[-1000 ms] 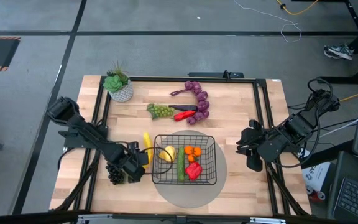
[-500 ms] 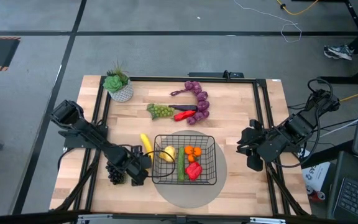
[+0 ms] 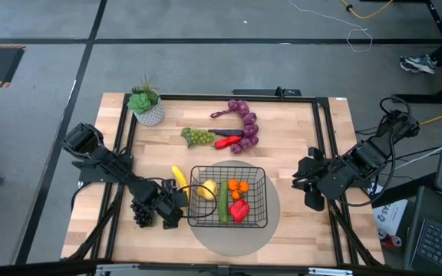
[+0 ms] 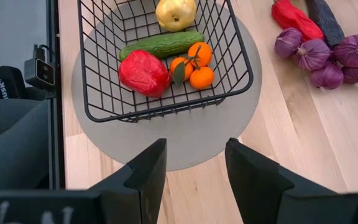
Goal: Build produce basket
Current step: Put the yellow banana into the wire basket
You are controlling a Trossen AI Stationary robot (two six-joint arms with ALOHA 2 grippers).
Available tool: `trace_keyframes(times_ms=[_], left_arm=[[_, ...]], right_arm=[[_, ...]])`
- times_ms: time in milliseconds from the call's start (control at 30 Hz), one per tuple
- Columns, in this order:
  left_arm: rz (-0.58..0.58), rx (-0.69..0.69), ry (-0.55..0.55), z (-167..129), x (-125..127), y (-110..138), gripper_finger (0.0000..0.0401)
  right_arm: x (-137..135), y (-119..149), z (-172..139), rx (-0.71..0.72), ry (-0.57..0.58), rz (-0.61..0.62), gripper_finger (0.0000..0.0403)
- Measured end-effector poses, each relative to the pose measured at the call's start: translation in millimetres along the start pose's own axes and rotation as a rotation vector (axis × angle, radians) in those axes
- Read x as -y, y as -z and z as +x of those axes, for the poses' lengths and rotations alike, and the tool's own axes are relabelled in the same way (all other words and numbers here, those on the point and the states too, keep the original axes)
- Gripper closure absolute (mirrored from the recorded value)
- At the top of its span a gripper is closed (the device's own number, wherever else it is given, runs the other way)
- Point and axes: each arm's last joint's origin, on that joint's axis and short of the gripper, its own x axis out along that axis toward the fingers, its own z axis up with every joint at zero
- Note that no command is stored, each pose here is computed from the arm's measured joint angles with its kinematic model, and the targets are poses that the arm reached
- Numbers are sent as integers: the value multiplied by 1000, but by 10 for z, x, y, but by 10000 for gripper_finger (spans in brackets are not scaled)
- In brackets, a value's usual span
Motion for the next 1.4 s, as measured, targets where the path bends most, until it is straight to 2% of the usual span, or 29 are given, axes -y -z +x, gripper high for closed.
trace_keyframes(times_ms=[133,467,833,1033,1267,1400], left_arm=[[0,-4,4,0,1,1,226],[0,-4,6,-1,3,2,384],[3,-31,-27,-80,-64,18,397],[-114,-48,-49,-288,-189,13,398],[-198,-7,-31,-625,-352,-12,398],[-305,64,-57,-829,-484,-17,399]], right_arm=[[0,0,0,0,0,1,238],[0,0,0,1,1,1,238],[0,0,0,1,1,-1,238],[0,0,0,1,1,-3,237],[6,5,0,-4,6,-6,238],[6,5,0,-4,6,-8,238]])
